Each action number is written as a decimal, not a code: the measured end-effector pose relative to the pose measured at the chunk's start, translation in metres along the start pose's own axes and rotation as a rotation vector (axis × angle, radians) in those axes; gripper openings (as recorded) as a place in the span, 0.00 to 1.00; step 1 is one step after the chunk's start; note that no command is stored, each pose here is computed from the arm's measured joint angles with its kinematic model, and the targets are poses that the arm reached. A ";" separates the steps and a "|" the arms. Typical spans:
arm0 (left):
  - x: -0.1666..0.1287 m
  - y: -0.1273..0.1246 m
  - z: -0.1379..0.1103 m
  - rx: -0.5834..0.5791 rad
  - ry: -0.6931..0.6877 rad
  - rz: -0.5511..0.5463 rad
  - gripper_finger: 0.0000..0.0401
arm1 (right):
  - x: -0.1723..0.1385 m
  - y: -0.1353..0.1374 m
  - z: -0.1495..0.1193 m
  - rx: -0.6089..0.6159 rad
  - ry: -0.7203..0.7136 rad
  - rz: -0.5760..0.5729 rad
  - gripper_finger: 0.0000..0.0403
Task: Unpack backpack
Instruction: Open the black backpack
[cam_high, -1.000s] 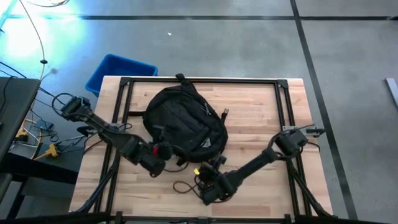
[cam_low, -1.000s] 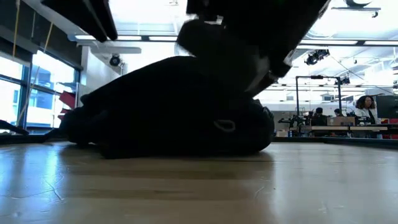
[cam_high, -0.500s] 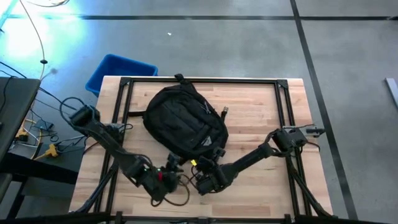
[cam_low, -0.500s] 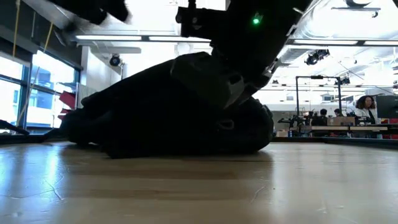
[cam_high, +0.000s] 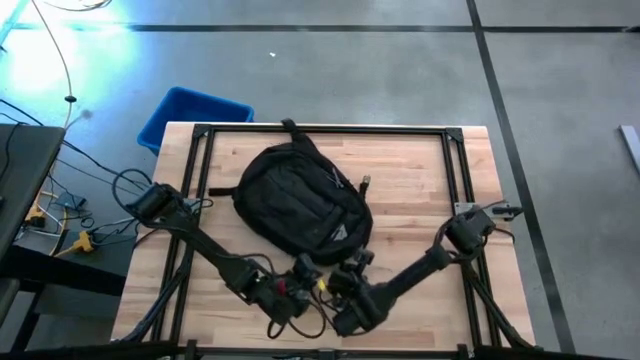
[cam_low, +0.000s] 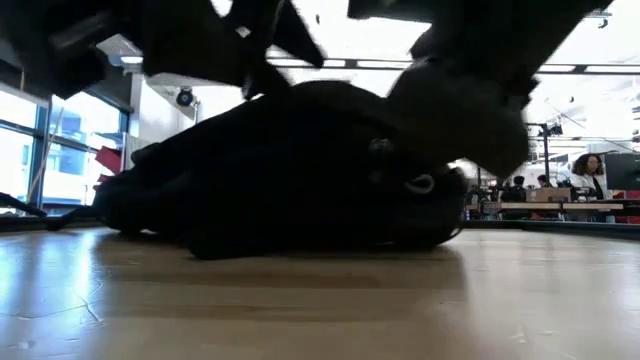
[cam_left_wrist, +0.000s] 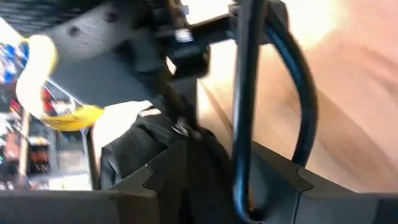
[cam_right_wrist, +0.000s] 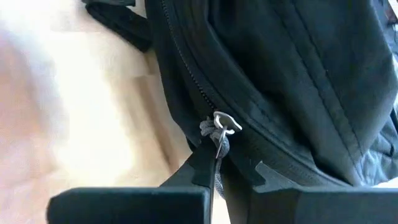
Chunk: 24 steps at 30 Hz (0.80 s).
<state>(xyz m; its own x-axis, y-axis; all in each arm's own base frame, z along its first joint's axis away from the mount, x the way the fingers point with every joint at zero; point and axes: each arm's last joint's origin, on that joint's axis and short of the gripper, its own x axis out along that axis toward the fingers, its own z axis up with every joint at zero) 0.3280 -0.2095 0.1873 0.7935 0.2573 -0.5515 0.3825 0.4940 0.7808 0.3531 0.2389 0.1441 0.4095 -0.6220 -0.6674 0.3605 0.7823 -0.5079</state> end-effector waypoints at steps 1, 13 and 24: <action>0.003 0.002 0.002 -0.001 -0.015 0.016 0.41 | -0.003 0.001 -0.002 -0.014 -0.003 0.003 0.00; -0.021 0.012 0.027 -0.024 -0.028 0.087 0.50 | -0.025 -0.001 -0.021 -0.001 -0.006 -0.057 0.00; -0.040 0.025 0.054 -0.253 -0.187 -0.041 0.50 | -0.025 0.001 -0.020 0.015 -0.015 -0.044 0.00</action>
<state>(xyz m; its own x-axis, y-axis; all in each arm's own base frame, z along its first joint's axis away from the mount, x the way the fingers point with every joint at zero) 0.3311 -0.2523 0.2447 0.8618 0.0873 -0.4997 0.3051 0.6977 0.6482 0.3259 0.2562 0.1495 0.4051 -0.6566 -0.6363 0.3915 0.7534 -0.5283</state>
